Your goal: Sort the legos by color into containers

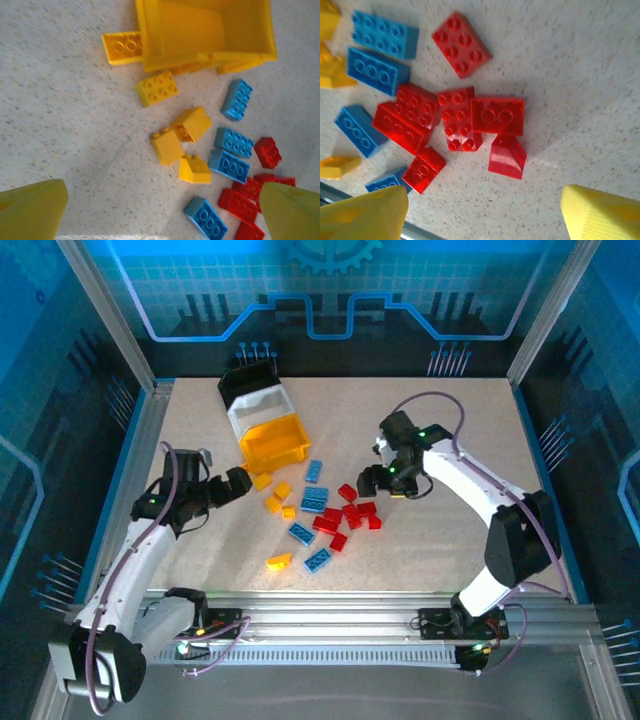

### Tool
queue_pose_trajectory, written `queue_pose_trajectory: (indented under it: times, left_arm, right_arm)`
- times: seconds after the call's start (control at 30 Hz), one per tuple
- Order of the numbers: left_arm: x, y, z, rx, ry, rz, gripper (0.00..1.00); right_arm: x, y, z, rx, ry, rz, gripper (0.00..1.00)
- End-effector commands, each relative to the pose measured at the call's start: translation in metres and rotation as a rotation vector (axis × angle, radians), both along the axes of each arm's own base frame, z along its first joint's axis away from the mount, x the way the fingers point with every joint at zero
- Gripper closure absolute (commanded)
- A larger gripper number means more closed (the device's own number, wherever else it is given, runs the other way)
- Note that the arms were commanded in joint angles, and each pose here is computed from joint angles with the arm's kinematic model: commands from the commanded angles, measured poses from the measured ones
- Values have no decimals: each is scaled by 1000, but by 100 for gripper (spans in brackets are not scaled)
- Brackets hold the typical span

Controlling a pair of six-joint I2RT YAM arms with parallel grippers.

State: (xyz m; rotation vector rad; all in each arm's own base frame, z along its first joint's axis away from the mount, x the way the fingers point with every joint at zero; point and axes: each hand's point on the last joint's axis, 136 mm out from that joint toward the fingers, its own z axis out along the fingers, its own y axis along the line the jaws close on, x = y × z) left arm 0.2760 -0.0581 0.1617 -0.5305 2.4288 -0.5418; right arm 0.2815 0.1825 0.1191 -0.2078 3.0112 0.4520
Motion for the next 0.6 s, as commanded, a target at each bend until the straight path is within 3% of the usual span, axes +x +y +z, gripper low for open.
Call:
queue_pose_trajectory:
  times: [0.0,0.23,0.57]
  left_arm:
    - [-14,-21,-11,-56,68,-63,1]
    - [-20,-32,-18,-50,89,-104,1]
    - [-25,-31,-16,-40,96,-110,1]
  right_arm:
    - [-20,2,-9,-79,65,32,23]
    - [-21,35,-19,-101,41,83,26]
    - [11,52,-45,-202,25,232,27]
